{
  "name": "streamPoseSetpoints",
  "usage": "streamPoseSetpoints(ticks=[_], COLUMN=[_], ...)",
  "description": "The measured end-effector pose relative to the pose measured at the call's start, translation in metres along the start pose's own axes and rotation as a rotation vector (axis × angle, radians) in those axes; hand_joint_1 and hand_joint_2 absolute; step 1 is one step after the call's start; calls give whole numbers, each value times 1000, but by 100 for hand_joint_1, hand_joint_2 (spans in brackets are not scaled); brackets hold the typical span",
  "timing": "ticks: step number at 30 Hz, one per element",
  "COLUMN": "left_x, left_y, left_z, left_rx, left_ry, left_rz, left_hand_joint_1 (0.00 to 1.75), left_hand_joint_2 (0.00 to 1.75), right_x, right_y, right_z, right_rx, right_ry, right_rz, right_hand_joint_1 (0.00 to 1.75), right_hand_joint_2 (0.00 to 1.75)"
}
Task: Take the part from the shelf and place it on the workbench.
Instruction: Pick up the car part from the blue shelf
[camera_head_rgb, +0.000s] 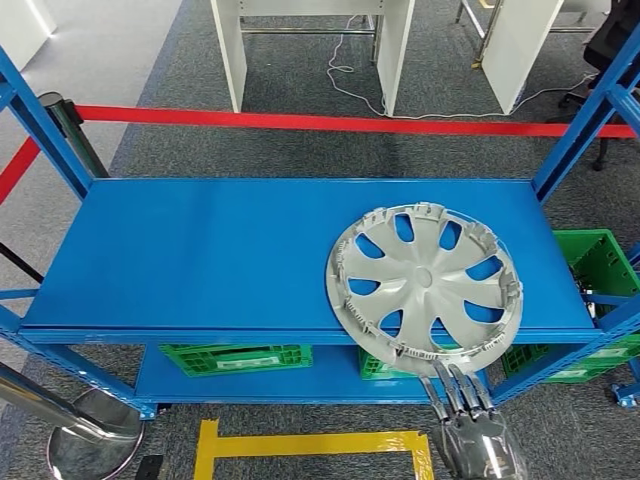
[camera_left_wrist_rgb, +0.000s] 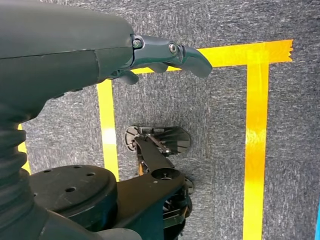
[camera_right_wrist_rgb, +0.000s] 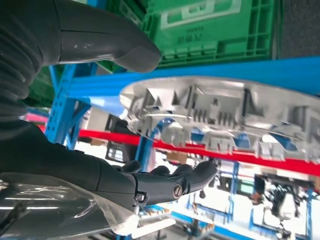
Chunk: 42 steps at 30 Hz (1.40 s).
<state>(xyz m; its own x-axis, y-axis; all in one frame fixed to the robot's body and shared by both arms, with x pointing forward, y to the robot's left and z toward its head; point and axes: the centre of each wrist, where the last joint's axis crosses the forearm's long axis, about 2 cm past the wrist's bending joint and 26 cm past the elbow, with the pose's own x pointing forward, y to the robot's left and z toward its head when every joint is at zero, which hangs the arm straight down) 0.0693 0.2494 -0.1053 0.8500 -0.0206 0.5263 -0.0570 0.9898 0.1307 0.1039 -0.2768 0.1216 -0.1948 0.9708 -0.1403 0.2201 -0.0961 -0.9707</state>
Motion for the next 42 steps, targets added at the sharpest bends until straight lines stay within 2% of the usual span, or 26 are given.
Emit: streamPoseSetpoints(ticks=[18,42], left_x=[1,3], left_y=[0,-1], left_z=[0,-1], left_rx=[-14,-43], left_ry=[-1,-1], left_rz=[-16,-55], left_hand_joint_1=[0,0], left_hand_joint_2=[175,175], right_x=[-24,-78], right_y=[5,24], right_z=[-5,-40], right_rx=[63,162], right_ry=[63,161], right_rz=[-26,-37], right_hand_joint_1=[0,0], right_hand_joint_2=[175,175])
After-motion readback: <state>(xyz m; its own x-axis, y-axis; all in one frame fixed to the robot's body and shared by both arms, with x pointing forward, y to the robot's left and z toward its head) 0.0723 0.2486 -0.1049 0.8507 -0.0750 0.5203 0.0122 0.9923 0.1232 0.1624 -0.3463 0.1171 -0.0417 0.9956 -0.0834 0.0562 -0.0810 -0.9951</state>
